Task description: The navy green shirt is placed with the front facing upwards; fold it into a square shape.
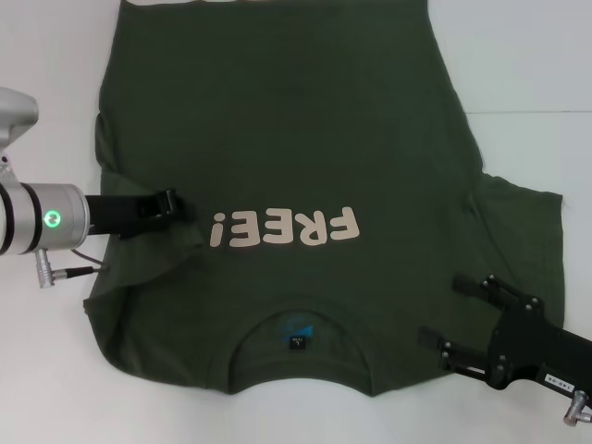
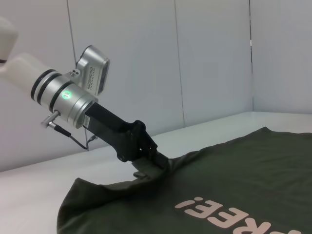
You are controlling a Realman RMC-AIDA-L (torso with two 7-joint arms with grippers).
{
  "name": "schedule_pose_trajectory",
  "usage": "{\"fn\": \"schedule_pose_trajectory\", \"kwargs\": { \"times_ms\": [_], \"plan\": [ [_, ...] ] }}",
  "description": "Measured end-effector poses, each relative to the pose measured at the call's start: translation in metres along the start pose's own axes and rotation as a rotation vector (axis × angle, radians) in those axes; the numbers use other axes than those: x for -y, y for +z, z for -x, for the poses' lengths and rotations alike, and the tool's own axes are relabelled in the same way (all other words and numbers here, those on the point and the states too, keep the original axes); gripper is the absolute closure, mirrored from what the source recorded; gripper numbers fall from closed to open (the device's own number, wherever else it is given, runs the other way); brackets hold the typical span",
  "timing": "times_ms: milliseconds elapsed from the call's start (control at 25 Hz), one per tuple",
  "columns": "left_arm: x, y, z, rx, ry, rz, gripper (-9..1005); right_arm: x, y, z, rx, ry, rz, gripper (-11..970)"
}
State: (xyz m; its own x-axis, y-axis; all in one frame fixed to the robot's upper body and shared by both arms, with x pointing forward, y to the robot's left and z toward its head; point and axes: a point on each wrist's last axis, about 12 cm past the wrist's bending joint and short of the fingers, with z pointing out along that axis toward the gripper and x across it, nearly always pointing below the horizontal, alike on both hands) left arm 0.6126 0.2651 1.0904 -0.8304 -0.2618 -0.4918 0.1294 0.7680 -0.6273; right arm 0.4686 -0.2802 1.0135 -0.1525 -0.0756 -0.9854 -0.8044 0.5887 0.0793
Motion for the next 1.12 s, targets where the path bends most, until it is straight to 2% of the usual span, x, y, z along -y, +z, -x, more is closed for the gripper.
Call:
{"fn": "schedule_pose_trajectory", "kwargs": {
  "times_ms": [200,440,600,960,1120],
  "plan": [
    [-0.001,0.004,-0.008,-0.021,-0.005,-0.006,982,0.0,0.0,0.0,0.001,0.0,0.001,27],
    [0.006,0.005,-0.008,-0.015,-0.012,-0.069,782,0.001,0.002,0.001,0.002,-0.003,0.004,27],
    [0.009,0.003,-0.01,-0.024,-0.01,-0.111,594,0.001,0.002,0.001,0.002,-0.003,0.004,27],
    [0.003,0.002,-0.008,-0.001,0.006,-0.086,308,0.002,0.003,0.002,0.001,-0.007,0.004,27],
    [-0.005,-0.008,-0.001,0.022,0.008,-0.06,297,0.002,0.003,0.002,0.001,-0.007,0.004,27]
  ]
}}
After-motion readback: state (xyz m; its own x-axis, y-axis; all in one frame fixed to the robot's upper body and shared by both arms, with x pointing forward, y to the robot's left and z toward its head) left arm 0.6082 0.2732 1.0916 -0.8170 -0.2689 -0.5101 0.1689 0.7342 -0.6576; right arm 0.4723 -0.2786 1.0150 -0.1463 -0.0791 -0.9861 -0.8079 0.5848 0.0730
